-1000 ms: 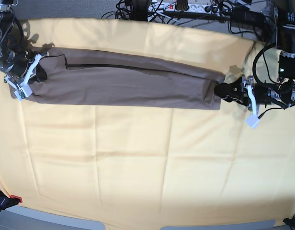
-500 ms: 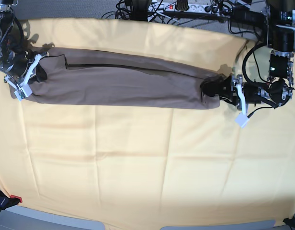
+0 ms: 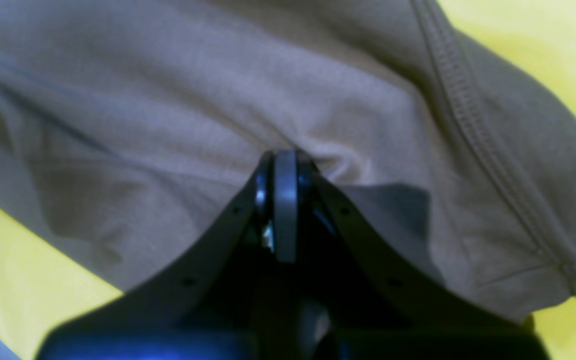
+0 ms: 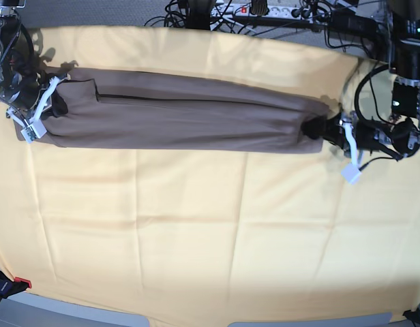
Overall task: Fold the T-shirt properly
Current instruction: 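Grasp both ends of the brown strip with both grippers, then fold the strip end with the left gripper toward the right gripper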
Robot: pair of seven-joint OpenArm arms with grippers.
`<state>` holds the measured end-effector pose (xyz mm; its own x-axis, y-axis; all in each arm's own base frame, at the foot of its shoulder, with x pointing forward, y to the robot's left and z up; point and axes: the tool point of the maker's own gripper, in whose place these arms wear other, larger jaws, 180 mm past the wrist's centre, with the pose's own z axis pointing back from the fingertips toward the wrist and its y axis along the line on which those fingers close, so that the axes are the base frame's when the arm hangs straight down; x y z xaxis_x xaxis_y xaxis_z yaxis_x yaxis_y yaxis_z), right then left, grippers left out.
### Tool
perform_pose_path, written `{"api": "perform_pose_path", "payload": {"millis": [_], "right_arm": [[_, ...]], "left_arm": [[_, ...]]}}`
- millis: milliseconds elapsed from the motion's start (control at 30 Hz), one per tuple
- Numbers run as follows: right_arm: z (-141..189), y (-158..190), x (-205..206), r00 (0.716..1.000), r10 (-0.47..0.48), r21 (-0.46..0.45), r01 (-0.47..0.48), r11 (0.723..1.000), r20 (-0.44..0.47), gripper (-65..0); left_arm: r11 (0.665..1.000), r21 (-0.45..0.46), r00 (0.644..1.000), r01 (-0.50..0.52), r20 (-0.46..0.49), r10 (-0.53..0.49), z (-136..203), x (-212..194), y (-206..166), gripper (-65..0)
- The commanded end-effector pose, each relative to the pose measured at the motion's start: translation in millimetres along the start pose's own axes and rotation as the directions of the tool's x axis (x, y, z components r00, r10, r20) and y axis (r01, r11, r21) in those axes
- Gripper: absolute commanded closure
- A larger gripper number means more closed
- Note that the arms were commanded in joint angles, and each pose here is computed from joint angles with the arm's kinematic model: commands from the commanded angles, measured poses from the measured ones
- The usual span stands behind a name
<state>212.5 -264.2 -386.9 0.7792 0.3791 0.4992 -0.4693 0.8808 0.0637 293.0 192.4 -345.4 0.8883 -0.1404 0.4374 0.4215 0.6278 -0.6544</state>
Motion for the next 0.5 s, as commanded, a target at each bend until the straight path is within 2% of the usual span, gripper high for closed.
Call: {"api": "perform_pose_path", "payload": {"millis": [0, 167, 467], "right_arm": [[3.1, -5.5, 0.2, 1.0, 0.012, -0.018, -0.012, 1.0, -0.011, 0.0], [3.1, -5.4, 0.4, 1.0, 0.011, -0.018, -0.011, 1.0, -0.01, 0.0], [3.1, -5.4, 0.2, 1.0, 0.011, -0.018, -0.011, 1.0, -0.01, 0.0]], "left_arm": [[0.998, 0.034, 0.998, 0.046, 0.04, -0.047, 21.2, 22.5, 1.3, 0.0], [0.998, 0.03, 0.997, 0.052, 0.058, -0.053, 28.3, 32.9, -1.8, 0.0], [0.997, -0.06, 0.996, 0.048, 0.077, -0.044, -4.3, 34.4, -19.7, 0.0]]}}
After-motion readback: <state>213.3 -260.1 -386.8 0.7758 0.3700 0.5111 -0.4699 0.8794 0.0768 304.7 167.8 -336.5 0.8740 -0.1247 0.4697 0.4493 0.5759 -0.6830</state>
